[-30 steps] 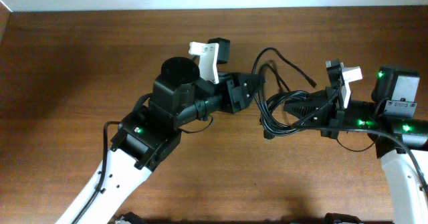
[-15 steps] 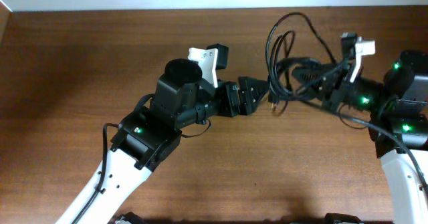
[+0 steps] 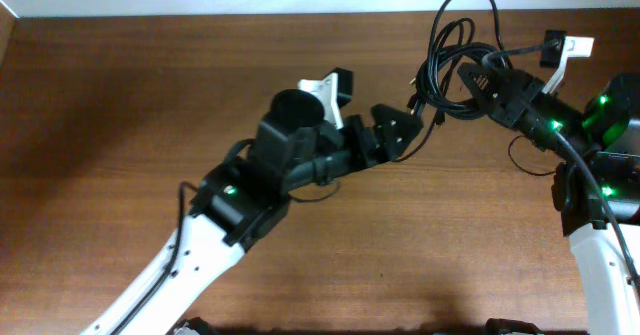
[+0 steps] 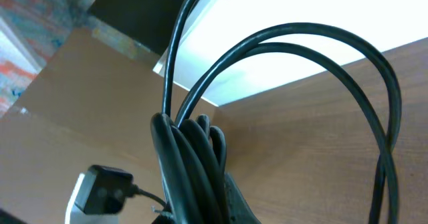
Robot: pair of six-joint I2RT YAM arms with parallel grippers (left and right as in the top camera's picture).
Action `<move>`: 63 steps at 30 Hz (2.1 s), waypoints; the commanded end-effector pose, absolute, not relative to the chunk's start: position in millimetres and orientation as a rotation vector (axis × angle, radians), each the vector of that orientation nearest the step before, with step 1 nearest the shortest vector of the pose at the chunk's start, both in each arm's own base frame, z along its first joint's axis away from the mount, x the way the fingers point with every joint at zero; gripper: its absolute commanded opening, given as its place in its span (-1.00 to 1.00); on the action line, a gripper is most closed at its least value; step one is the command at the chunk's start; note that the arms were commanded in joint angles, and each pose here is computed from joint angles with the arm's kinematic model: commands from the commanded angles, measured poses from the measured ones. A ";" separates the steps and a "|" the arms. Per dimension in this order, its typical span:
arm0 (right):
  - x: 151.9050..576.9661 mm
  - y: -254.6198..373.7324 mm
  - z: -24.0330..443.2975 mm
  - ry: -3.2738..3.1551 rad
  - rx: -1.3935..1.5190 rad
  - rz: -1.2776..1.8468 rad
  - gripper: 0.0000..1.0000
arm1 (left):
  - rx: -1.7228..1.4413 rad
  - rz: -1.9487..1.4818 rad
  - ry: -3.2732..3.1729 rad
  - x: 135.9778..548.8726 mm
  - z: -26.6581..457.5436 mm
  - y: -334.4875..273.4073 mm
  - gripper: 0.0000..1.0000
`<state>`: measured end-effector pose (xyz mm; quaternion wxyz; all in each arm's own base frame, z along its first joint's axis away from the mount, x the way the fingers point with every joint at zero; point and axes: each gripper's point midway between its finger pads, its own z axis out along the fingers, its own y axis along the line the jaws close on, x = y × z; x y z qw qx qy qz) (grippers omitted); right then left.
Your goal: Untangle cables
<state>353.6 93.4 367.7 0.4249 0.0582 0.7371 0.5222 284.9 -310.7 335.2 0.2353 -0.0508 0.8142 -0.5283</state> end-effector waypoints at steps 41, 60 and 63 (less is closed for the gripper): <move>342.9 110.3 378.0 1.844 0.077 1.383 -0.93 | -0.505 -1.639 1.970 328.1 348.4 -375.4 -0.43; 330.8 118.5 371.5 1.859 -0.084 1.368 0.46 | -0.248 -1.541 1.965 346.7 349.9 -353.2 -1.00; 327.3 118.8 356.5 1.903 -0.114 1.332 0.70 | -0.037 -1.532 1.969 345.4 350.6 -346.6 -1.00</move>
